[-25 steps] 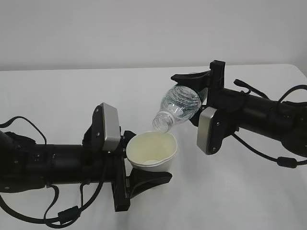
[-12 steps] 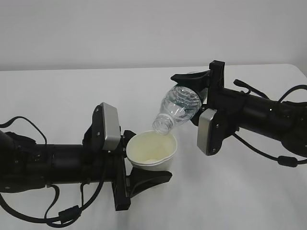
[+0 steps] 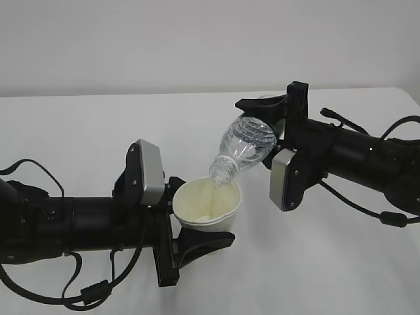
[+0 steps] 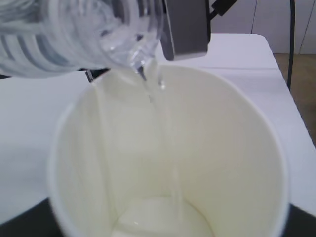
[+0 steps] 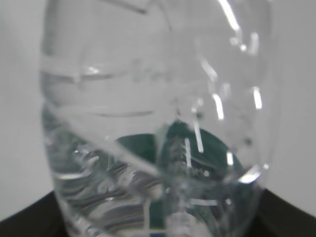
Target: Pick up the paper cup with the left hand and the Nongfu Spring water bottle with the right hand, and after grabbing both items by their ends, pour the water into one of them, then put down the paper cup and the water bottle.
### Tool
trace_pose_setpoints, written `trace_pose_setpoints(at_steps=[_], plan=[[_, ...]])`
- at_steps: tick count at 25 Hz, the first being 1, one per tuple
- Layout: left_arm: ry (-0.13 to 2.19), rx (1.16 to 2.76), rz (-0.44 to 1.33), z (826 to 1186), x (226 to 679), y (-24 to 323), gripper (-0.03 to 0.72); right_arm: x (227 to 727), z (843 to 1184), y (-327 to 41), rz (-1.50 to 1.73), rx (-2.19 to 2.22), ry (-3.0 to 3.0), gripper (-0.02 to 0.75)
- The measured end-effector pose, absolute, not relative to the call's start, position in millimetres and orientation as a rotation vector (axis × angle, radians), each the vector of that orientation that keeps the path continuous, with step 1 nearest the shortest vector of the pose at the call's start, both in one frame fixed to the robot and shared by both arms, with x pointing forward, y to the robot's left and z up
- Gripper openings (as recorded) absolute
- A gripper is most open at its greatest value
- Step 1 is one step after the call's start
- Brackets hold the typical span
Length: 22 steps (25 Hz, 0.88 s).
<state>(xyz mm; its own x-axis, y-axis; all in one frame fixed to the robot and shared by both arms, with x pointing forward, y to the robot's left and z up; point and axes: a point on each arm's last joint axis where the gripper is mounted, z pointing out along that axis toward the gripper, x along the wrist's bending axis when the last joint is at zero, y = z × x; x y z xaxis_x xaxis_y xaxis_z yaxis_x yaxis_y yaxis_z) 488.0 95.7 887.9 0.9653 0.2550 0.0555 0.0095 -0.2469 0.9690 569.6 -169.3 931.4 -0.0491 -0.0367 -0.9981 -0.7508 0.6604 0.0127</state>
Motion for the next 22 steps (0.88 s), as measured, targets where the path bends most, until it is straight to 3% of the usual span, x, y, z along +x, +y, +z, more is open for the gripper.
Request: trace_pose_setpoints(at_steps=[22], plan=[[0.194,1.799,0.233,888.8,488.0,95.4,0.47,570.6,933.8,-169.3,0.653,-0.678,1.519,0.473]])
